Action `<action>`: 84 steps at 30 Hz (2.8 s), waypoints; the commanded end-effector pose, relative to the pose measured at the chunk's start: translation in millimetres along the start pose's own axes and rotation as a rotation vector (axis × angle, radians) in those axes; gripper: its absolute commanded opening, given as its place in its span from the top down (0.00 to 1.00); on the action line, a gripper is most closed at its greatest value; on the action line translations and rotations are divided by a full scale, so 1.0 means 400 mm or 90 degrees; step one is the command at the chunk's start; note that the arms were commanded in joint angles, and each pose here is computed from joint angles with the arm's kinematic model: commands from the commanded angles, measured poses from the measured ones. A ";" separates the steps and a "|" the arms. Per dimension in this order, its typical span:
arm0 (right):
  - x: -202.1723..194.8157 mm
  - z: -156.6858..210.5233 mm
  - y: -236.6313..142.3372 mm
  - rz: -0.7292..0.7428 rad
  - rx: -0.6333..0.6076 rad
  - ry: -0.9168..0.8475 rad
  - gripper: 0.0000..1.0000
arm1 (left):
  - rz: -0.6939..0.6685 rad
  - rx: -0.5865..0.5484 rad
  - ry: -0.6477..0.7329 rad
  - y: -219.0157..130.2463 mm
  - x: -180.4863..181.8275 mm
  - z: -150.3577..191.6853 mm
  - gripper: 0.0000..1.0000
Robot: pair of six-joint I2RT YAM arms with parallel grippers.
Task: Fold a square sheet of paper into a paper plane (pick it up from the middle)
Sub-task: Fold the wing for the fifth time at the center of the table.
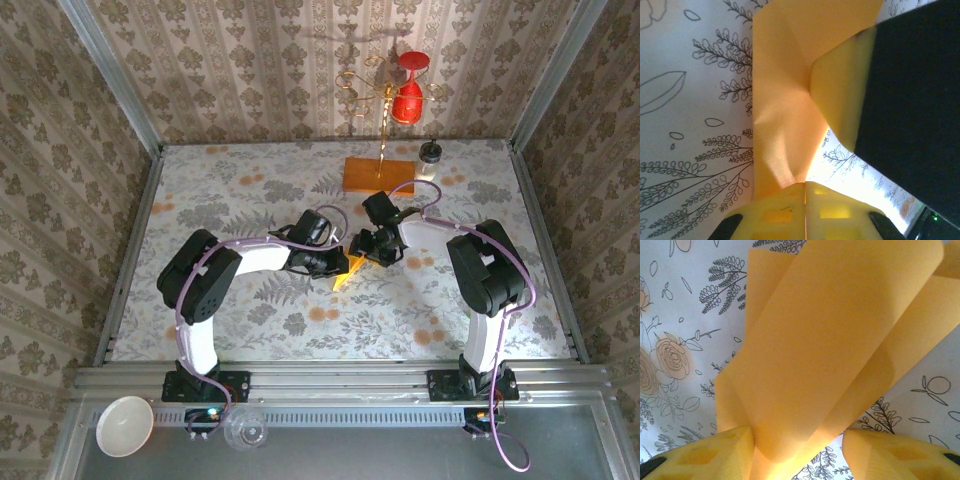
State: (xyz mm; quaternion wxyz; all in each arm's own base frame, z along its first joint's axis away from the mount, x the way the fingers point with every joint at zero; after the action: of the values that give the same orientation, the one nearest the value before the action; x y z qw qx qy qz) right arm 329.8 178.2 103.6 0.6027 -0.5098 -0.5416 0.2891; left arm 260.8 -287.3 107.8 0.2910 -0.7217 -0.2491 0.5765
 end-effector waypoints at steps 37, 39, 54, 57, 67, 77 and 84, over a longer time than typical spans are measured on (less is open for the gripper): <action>-0.119 0.073 0.145 0.133 0.096 0.027 0.57 | -0.039 0.029 -0.030 0.024 0.030 0.004 0.93; -0.118 0.072 0.144 0.132 0.095 0.027 0.57 | -0.043 0.033 -0.035 0.027 0.035 0.006 0.94; -0.044 0.048 -0.110 -0.101 -0.018 -0.022 0.53 | -0.058 0.073 -0.052 0.042 0.063 0.027 0.95; -0.020 0.051 -0.122 -0.158 -0.017 -0.031 0.63 | -0.060 0.075 -0.050 0.043 0.062 0.027 0.95; 0.037 0.029 -0.094 -0.184 -0.017 -0.052 0.86 | -0.060 0.077 -0.052 0.049 0.062 0.024 0.96; 0.026 0.018 -0.026 -0.143 0.002 -0.033 0.90 | -0.064 0.077 -0.059 0.046 0.065 0.032 0.97; -0.020 0.013 0.000 -0.105 -0.007 -0.009 0.90 | -0.076 0.079 -0.072 0.042 0.076 0.046 0.98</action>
State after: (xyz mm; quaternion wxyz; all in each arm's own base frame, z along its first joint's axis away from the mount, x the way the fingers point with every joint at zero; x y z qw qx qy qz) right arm 322.2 181.5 113.0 0.6155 -0.4405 -0.6103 0.2339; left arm 263.8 -288.1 94.5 0.3125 -0.6981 -0.2468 0.5950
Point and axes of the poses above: each hand's point on the last joint's axis, 136 mm out from that joint toward the fingers, its own y axis out along the fingers, its own x axis along the line the jaws close on, z = x × y, the point moved 10 cm from there along -y, back along the fingers, and after that the axes turned 1 degree about y, right-handed, at the moved point
